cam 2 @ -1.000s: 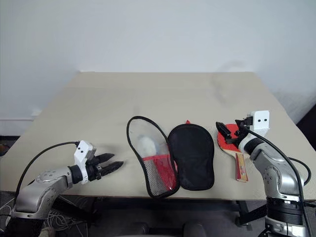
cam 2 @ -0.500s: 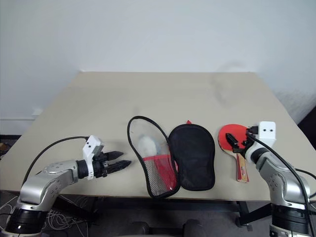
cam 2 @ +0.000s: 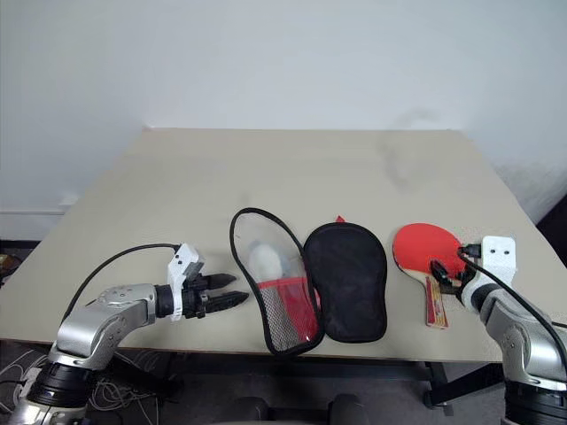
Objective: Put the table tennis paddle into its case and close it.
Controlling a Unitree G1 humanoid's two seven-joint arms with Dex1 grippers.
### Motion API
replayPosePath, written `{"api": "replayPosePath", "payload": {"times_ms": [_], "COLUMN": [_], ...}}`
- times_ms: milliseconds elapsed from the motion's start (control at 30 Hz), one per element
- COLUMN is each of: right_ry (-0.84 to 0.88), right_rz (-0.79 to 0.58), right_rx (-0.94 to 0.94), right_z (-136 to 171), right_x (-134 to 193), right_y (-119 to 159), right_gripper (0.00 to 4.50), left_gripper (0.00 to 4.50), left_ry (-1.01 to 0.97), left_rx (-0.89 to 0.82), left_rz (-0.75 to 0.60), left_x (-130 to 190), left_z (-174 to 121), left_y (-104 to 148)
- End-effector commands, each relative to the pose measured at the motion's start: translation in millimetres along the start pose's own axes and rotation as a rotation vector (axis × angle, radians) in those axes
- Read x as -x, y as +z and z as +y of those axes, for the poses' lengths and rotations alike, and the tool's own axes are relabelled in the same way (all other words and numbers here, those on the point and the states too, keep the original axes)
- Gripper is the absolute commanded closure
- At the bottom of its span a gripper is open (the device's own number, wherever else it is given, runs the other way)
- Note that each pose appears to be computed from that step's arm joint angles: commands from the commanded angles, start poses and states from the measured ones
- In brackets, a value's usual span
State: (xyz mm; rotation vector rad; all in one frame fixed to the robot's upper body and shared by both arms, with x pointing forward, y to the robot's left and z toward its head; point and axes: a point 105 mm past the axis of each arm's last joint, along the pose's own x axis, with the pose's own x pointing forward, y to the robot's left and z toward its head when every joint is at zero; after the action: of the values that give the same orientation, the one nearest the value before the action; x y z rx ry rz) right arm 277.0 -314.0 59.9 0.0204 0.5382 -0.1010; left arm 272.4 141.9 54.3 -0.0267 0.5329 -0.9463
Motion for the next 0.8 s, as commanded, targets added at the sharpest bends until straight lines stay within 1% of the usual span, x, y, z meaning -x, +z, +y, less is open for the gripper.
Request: {"api": "replayPosePath", "payload": {"times_ms": [33,100,367,800], "right_ry": [0.026,0.053,0.138,0.084], "right_rz": [0.037,0.072,0.112,0.144], "right_rx": [0.044,0.041,0.001,-0.012], "right_z": [6,11,30,30], "right_x": [14,20,30,9], "right_y": [-1,-8,-14,-17], "right_gripper": [0.03,0.03,0.03,0.03], "left_gripper": [1.12,1.12,1.12,1.12], "left_ry": [-0.012,-0.017,-0.032,-0.026], "left_rx": [-0.052,-0.049,-0.046,-0.045], "left_rz": [-0.021,-0.018,-0.004,0.004], "left_x": [-3,-4,-7,-8], "left_z": [0,1,1,2], "left_y": [11,10,6,6]}}
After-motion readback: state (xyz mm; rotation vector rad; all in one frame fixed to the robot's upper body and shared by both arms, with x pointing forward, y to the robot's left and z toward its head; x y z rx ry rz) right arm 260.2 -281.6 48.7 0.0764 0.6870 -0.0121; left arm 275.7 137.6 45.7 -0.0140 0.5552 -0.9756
